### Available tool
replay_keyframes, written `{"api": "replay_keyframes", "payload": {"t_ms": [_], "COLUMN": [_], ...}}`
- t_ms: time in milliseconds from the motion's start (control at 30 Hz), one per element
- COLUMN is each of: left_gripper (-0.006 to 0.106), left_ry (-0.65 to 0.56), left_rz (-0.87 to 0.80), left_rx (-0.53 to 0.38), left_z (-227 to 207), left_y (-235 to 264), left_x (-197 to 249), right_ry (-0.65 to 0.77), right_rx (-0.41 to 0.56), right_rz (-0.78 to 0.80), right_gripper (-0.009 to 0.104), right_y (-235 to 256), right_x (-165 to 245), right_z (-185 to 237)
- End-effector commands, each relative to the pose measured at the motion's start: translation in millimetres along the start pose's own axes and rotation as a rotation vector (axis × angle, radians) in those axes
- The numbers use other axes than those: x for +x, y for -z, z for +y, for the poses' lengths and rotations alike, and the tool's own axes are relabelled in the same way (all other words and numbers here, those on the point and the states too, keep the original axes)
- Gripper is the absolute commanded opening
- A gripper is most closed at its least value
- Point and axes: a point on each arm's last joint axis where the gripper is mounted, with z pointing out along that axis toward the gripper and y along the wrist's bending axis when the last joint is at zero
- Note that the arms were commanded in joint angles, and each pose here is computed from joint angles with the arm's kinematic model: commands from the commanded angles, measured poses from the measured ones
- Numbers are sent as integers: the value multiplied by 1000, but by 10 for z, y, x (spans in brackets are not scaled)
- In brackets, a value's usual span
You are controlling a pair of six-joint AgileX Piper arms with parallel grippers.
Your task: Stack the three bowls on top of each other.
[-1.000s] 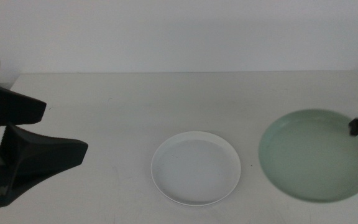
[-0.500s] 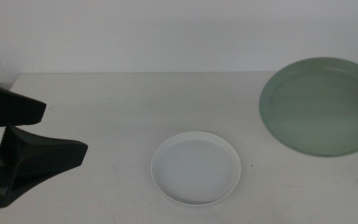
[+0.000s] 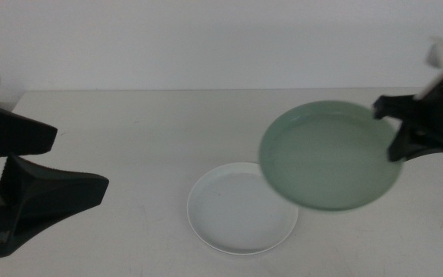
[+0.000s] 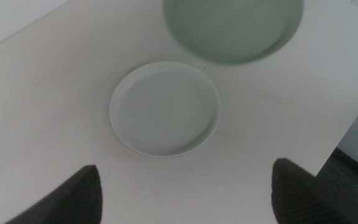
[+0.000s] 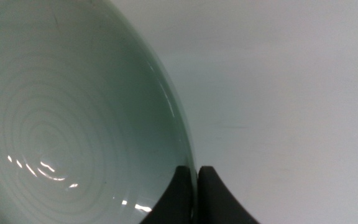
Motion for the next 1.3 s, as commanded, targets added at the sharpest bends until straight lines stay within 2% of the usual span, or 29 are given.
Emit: {"api": "replay_keyframes", "payload": {"t_ms": [0,300,567,833,1067,1200,1267], "left_gripper": [105,105,105,105,105,105,105], "left_ry": [12,12,12,12,12,12,12], "left_rz": [-84,-84,-84,-84,-84,-84,-84], "left_rx": [-7,-7,-7,-7,-7,-7,-7], "left_z": [-12,-12,-12,-12,-12,-12,-12], "left_y": [60,60,60,60,60,60,60], "left_x": [-101,-101,-101,-101,-101,-101,-101], "right_ry": [25,68,124,135,178,178,179], "right_rx": [-60,-121,-134,-104,-108,-107,-107], "right_rz": [-61,-1,49,103,90,94,92], "right_gripper": [-1,-1,-1,-1,-1,2,8], "right_y": [54,-526,-855,-1176,-1218,-1217,-1209], "right_x": [-49,-106,-187,-199,-216,-212,-213], "right_z": [171,550,876,896,898,897,898]}}
